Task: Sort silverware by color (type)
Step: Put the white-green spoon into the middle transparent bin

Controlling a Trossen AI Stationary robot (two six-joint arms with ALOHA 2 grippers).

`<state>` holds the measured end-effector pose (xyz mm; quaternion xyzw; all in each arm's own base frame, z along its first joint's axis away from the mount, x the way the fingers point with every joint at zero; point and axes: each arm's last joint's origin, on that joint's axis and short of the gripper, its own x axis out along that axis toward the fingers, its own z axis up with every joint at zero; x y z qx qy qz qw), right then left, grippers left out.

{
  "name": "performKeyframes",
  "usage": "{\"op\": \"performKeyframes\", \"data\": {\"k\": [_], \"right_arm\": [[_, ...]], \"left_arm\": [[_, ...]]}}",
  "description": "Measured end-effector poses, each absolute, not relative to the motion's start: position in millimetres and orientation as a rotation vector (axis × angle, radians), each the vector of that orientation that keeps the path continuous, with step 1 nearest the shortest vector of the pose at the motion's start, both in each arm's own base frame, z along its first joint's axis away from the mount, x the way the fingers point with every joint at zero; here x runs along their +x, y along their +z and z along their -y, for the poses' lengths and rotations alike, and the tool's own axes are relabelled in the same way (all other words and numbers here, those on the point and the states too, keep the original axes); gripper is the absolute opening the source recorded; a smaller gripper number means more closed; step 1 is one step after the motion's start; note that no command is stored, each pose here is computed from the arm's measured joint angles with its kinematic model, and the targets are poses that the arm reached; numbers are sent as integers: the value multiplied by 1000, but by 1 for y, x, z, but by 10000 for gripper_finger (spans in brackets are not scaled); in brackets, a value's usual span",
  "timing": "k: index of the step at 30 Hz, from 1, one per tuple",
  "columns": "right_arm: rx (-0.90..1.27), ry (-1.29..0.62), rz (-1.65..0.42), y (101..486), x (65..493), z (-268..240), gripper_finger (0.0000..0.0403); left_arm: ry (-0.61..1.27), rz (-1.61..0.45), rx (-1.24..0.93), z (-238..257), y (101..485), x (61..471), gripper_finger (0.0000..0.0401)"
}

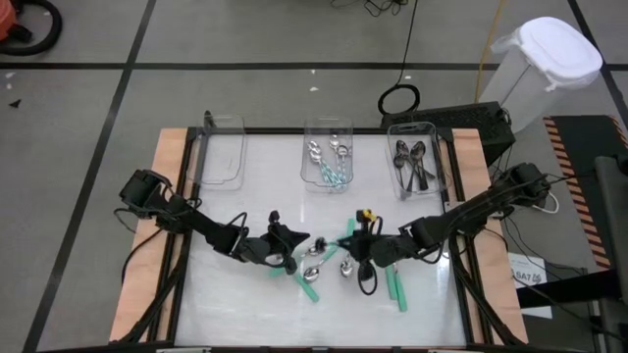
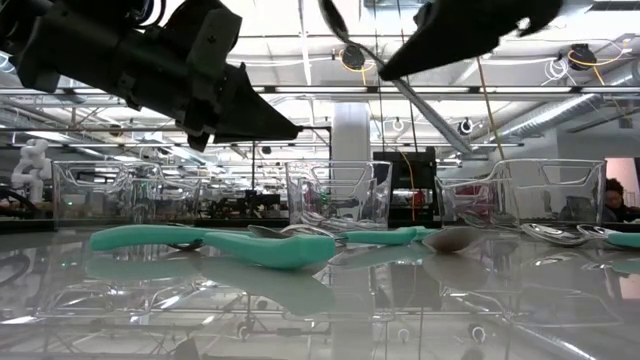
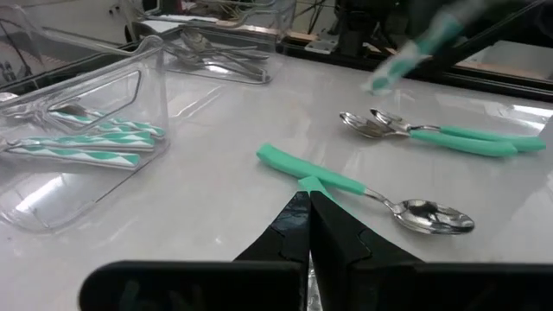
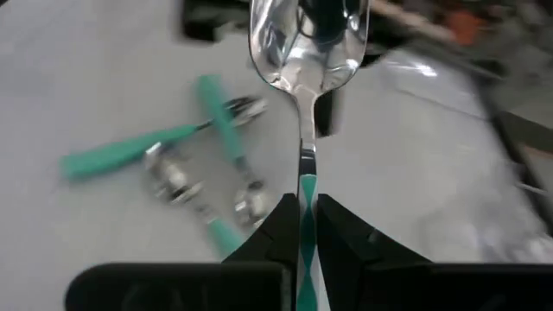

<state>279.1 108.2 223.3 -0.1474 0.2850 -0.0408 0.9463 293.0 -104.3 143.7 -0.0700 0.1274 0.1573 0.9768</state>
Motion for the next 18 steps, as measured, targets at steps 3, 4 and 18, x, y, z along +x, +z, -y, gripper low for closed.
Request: {"op": "performKeyframes", "data": {"k": [3, 4, 18], "right_arm": [[-270, -191, -524, 228, 283, -103, 19], [-264, -221, -499, 230, 284, -102, 19], [-152, -435, -222, 259, 310, -48, 19]], "left_arm": [[316, -257, -141, 105, 144, 293, 8], [316, -257, -141, 105, 144, 293, 8], [304, -260, -129, 108, 144, 292, 8]]}}
